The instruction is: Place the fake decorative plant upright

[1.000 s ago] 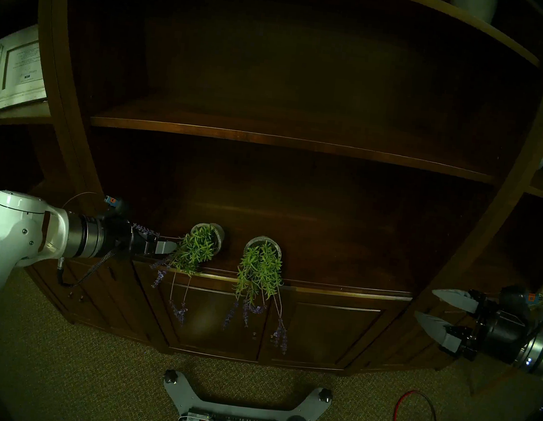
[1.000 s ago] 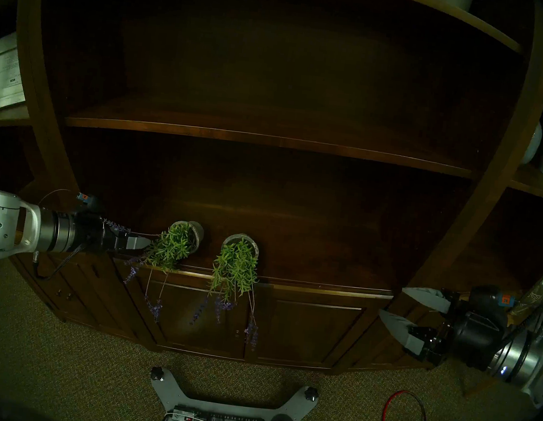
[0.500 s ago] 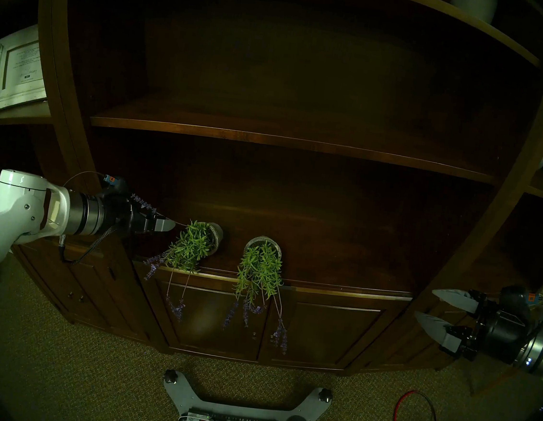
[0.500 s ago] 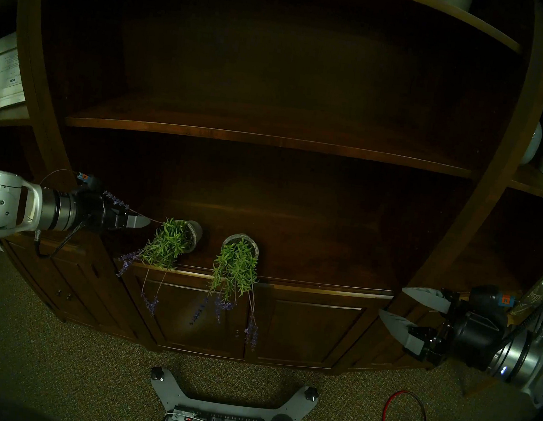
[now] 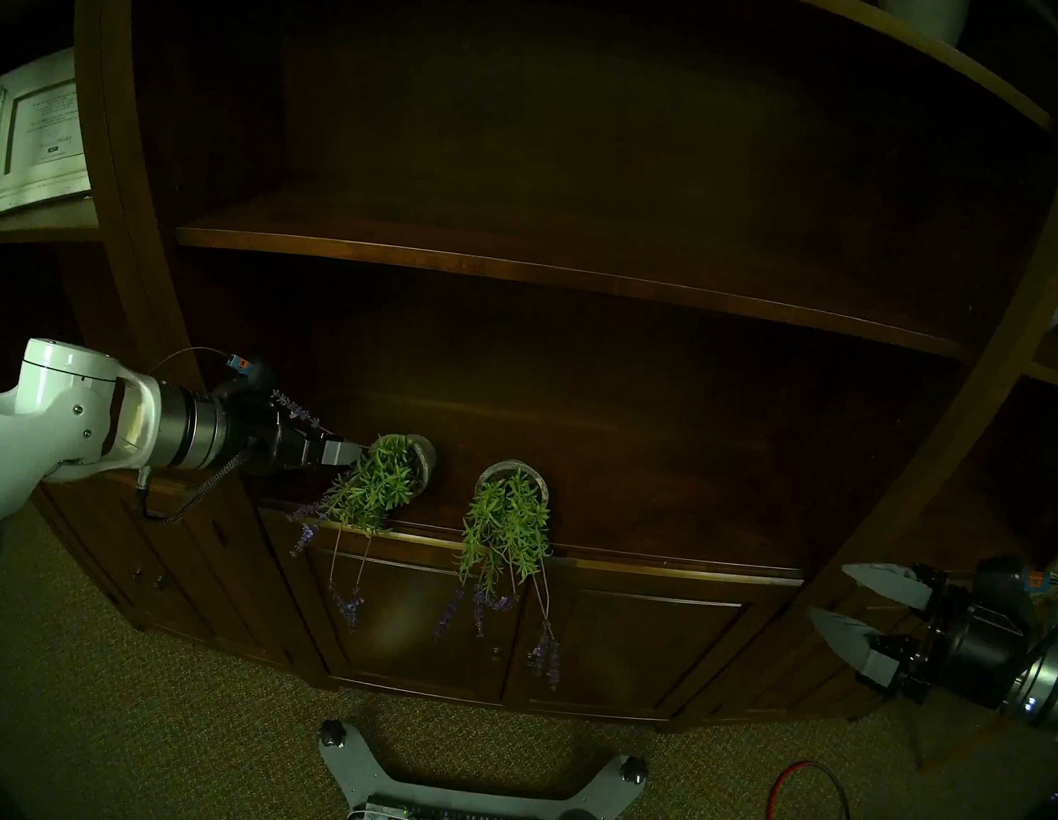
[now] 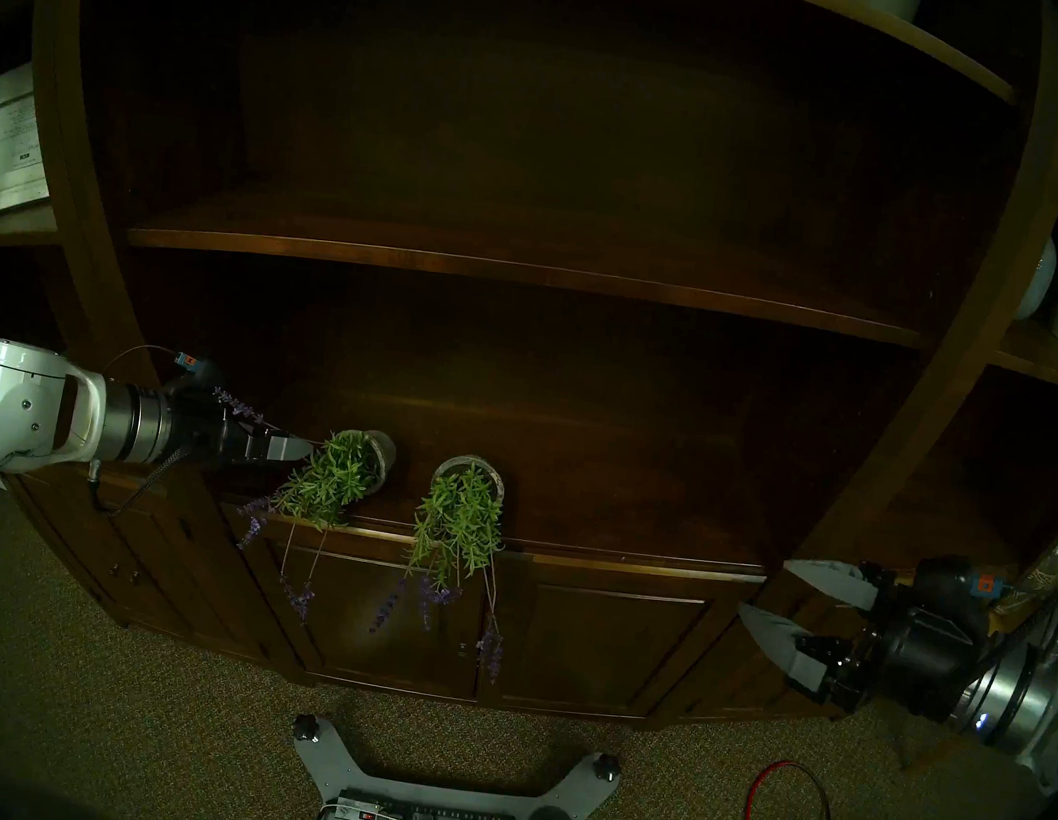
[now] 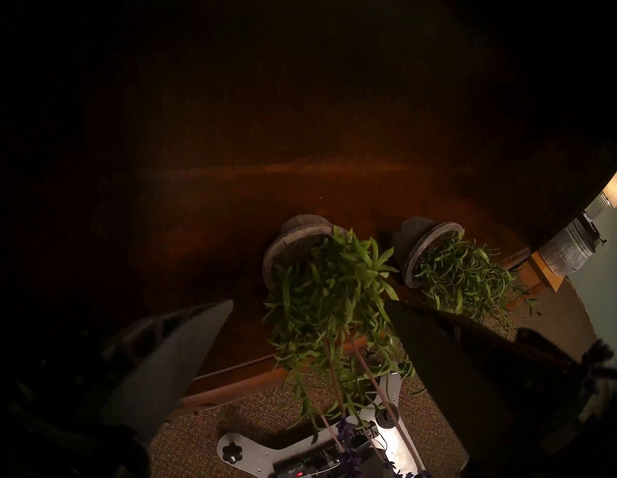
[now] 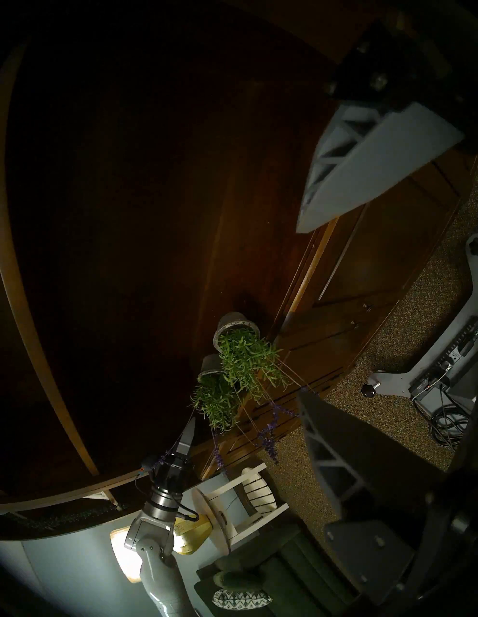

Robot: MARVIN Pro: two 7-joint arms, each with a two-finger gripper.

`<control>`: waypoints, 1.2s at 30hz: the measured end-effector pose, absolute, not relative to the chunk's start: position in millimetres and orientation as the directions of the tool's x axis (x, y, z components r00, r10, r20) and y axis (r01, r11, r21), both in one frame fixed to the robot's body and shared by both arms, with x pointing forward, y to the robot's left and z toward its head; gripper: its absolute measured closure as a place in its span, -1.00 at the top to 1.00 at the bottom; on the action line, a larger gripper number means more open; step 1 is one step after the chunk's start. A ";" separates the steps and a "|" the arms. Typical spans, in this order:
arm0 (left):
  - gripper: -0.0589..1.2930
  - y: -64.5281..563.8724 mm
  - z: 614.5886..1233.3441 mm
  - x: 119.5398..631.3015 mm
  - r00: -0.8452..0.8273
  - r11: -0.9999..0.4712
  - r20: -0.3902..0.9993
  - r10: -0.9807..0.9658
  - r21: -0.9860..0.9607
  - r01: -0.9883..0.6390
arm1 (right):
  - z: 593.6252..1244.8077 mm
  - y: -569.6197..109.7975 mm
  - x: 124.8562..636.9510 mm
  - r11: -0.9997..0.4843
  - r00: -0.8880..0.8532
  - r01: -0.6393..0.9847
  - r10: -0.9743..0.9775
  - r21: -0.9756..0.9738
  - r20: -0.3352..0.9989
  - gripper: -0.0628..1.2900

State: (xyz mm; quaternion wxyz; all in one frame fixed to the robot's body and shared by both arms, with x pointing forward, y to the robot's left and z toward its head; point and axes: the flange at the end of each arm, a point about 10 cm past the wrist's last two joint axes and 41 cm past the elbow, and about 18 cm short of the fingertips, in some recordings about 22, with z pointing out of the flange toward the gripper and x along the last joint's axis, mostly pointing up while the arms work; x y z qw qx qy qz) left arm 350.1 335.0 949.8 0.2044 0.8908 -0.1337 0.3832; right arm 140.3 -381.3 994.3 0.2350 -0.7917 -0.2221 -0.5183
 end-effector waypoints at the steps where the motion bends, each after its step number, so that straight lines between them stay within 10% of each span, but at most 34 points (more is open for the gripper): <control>1: 0.91 334.5 949.1 349.9 0.671 -0.880 0.737 -0.082 0.262 -0.395 | 994.3 -381.3 140.3 -0.791 0.364 0.595 0.108 -0.142 0.925 0.92; 36: 0.91 296.4 926.3 352.9 0.702 -0.841 0.710 -0.064 0.340 -0.421 | 994.3 -381.3 140.3 -0.791 0.364 0.595 0.108 -0.142 0.925 0.92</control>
